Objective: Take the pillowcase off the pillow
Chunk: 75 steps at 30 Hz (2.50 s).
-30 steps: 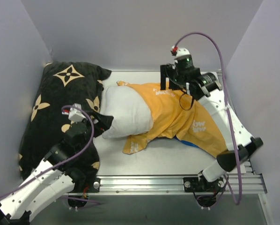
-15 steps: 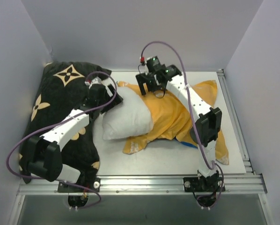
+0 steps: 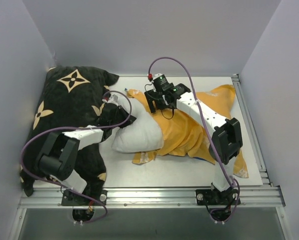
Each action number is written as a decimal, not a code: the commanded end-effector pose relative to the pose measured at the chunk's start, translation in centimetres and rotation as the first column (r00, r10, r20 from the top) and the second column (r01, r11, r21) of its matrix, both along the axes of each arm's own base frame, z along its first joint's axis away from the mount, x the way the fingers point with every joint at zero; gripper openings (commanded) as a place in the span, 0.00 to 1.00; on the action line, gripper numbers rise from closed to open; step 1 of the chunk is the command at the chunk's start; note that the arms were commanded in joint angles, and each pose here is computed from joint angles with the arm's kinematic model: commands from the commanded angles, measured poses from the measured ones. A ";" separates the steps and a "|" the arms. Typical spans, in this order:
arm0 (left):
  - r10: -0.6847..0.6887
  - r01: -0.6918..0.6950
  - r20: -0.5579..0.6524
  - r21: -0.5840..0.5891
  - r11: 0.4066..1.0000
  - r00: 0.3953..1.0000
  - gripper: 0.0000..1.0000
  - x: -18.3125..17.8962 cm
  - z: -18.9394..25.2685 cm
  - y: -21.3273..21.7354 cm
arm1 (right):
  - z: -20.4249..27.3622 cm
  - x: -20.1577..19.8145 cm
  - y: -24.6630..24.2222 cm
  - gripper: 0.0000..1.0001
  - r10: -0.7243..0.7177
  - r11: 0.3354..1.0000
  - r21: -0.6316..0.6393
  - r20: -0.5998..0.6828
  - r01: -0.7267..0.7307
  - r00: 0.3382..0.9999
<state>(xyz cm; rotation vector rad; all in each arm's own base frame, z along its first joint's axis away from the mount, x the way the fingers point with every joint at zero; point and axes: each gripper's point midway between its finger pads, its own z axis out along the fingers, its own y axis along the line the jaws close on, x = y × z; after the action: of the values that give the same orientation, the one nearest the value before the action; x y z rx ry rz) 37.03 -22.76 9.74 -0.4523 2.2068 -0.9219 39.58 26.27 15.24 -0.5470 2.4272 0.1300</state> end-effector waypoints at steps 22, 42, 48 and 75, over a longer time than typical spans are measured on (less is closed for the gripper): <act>-0.142 0.152 -0.200 0.033 0.988 0.970 0.00 -8.1 -9.0 -2.8 | 0.1 5.0 -0.1 0.75 -0.109 0.992 -0.063 -0.066 0.105 0.992; 0.176 -0.194 0.149 0.122 0.973 0.973 0.00 -5.3 10.0 10.7 | 4.6 10.9 -23.7 0.00 -0.708 0.705 0.036 -0.007 0.708 0.706; 0.367 -0.396 0.203 0.124 0.910 0.908 0.00 -3.7 14.1 20.0 | 7.4 11.8 -24.0 0.00 -0.720 0.687 0.139 0.004 0.713 0.693; 0.276 -0.342 0.355 0.138 0.929 0.893 0.00 3.7 22.5 15.0 | 6.6 -10.6 -4.1 0.92 -0.228 0.971 0.092 0.081 0.220 0.970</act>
<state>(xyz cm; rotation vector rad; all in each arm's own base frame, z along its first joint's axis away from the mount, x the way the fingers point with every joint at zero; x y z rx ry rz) 39.13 -7.14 25.76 -0.5667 2.0031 -0.5152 28.61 20.60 24.88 -0.2379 2.3385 0.1767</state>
